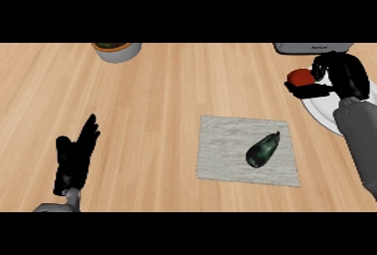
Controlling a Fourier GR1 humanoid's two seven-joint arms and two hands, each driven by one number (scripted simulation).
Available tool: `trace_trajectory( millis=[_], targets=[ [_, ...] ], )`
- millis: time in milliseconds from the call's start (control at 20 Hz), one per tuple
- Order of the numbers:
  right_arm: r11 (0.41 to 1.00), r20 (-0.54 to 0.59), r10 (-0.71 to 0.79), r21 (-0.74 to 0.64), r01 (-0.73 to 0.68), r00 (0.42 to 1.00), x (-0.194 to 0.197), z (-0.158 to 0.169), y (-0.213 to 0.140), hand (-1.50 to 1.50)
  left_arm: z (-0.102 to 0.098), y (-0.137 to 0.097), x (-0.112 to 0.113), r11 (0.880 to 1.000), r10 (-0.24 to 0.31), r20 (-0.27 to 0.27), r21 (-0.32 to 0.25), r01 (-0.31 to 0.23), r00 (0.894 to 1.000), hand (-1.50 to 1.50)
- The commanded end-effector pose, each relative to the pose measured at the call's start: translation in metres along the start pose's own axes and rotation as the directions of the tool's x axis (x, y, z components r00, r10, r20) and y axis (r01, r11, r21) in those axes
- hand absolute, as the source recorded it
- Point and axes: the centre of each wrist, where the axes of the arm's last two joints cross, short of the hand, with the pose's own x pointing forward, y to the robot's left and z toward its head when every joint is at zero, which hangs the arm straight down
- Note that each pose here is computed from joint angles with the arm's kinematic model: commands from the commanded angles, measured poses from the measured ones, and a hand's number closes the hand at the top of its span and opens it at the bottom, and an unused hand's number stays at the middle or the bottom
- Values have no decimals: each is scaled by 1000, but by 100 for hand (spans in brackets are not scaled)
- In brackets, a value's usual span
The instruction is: Pick the bell pepper from the placemat and place it in the plate
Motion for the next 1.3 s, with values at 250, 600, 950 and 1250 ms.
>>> trace_trajectory(
  millis=[250,600,950,1250],
  targets=[
    [989,-205,-17,-145,-13,979,-18,11,-55,150,9,-19,8,1000,-14,27,-12,14,1000,0],
    [991,-306,2,-129,-44,952,-73,-1,-73,150,4,-14,5,999,-26,23,-40,27,999,0],
    [996,-355,47,-55,-71,934,-107,5,-85,150,-9,-29,8,999,-21,28,-47,22,999,0],
    [989,-394,43,146,17,918,-128,29,-58,150,-10,-18,11,998,-12,53,-64,16,999,0]
  ],
)
